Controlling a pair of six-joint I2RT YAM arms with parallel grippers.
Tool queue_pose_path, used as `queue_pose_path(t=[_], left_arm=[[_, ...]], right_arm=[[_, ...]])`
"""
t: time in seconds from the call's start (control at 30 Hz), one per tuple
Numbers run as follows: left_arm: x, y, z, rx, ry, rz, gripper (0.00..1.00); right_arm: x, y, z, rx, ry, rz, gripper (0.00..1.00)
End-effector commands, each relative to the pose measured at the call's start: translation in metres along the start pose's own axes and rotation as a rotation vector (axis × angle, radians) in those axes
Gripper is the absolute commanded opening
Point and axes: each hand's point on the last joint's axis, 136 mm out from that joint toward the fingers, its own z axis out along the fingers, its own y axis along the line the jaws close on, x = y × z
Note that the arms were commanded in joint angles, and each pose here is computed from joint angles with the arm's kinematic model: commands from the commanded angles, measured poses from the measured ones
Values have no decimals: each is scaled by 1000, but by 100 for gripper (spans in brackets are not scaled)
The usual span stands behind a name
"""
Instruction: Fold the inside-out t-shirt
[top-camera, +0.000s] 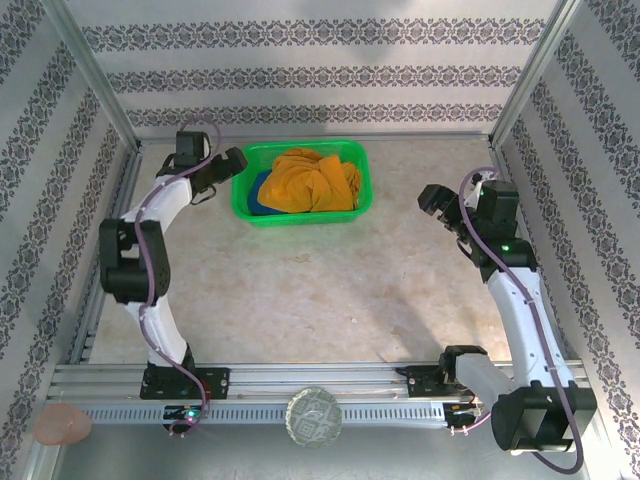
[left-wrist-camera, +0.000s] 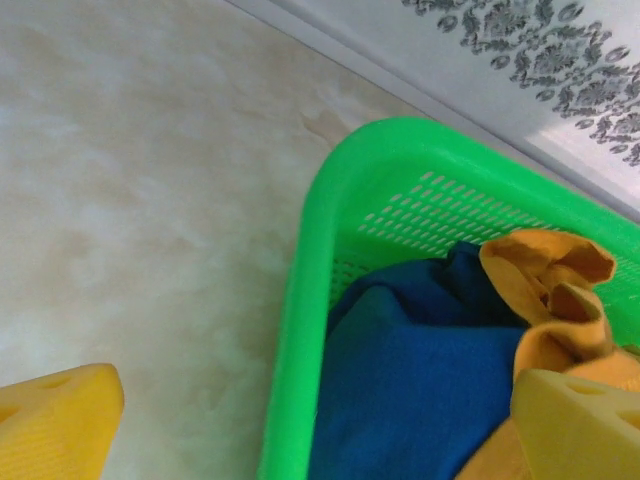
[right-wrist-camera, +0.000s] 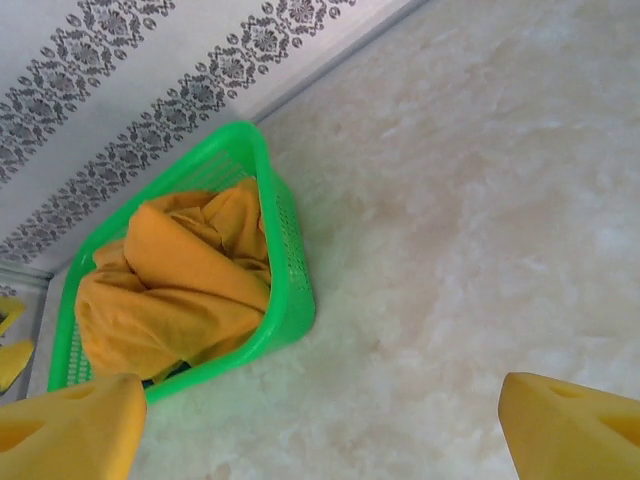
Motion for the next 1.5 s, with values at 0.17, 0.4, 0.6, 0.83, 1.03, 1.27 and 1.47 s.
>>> queue_pose_path(t=[0.17, 0.4, 0.6, 0.83, 1.03, 1.27, 1.47], left_arm=[[36, -131, 72, 218, 251, 185, 100], [43, -222, 77, 299, 211, 263, 100], [47, -192, 17, 84, 199, 171, 100], [121, -190, -32, 134, 198, 49, 100], [176, -214, -12, 214, 239, 46, 100], [162, -237, 46, 187, 213, 120, 99], [152, -283, 94, 257, 203, 155, 100]], right_arm=[[23, -16, -32, 111, 56, -28, 91], [20, -40, -19, 233, 50, 1, 91], [-4, -55, 11, 348, 58, -20, 91], [-21, -27, 24, 251, 94, -26, 85], [-17, -7, 13, 153, 117, -1, 85], [-13, -5, -17, 145, 86, 26, 86], [-13, -19, -33, 183, 55, 76, 87]])
